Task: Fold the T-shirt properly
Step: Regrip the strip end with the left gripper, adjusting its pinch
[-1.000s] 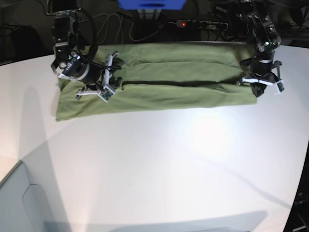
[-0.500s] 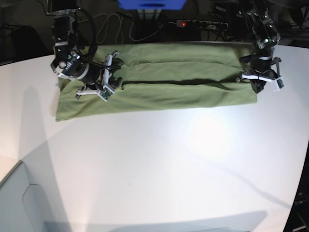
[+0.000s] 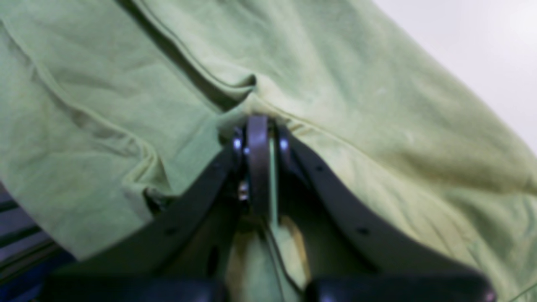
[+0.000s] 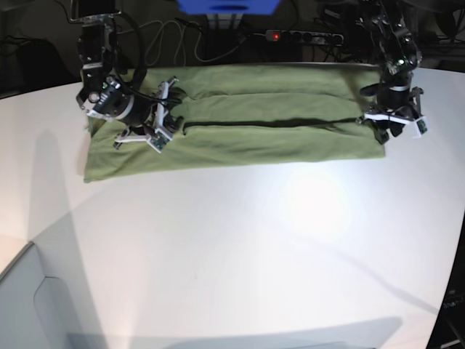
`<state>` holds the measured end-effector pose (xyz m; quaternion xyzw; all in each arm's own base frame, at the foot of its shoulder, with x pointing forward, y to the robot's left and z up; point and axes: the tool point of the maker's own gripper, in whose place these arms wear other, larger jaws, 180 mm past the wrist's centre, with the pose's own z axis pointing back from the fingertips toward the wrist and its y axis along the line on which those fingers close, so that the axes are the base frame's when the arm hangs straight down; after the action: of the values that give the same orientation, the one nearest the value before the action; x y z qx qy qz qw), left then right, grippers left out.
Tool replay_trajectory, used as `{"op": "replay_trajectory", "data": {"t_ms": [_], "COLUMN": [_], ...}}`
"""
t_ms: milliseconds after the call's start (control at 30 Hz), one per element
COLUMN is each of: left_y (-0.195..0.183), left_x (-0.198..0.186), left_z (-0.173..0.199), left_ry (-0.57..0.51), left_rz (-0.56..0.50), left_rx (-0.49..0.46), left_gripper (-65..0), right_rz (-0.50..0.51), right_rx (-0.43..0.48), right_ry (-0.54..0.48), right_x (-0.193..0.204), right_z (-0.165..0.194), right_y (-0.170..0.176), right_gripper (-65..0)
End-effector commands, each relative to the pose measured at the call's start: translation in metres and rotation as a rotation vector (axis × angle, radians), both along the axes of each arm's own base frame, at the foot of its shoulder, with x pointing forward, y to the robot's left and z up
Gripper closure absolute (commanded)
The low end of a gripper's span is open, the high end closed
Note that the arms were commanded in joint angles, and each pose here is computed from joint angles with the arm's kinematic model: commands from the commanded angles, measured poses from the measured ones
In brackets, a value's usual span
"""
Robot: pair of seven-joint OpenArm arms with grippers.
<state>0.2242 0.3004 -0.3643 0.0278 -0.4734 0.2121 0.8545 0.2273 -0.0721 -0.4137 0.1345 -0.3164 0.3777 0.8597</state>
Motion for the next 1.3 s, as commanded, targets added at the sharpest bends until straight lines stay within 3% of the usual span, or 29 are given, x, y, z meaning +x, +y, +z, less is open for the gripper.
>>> {"op": "replay_trajectory", "data": {"t_ms": [0,200,600,867,1000,1267], "left_y": [0.004,0.005,0.011,0.008,0.003,0.015], "left_x": [0.006,0.008,0.04,0.042,0.043,0.031], "left_z": [0.014,0.016,0.042,0.022,0.003,-0.002], "left_ry": [-0.045,-0.048,-0.12,-0.016,0.063,0.113], "left_rz": [-0.002,-0.007,-0.033,-0.089,-0.172,-0.203], "left_rx": [0.022,0.029,0.069,0.06,0.082,0.126], "left_gripper": [-27.1,-23.2,-22.0,-22.2,-22.2,-23.9], "right_rz": [0.016,0.017,0.014,0.016,0.018,0.014], "right_rx": [0.026,0.026,0.022,0.024,0.022,0.018], "right_ry": [-0.036,-0.036,-0.033,-0.034,-0.037,-0.036], "right_x": [0.006,0.006,0.006,0.007,0.008,0.008], "right_z": [0.01,0.01,0.01,0.01,0.011,0.011], "right_y": [0.004,0.005,0.003,0.005,0.005,0.003], "right_gripper": [-0.1,-0.1,-0.1,-0.1,-0.2,-0.2]}}
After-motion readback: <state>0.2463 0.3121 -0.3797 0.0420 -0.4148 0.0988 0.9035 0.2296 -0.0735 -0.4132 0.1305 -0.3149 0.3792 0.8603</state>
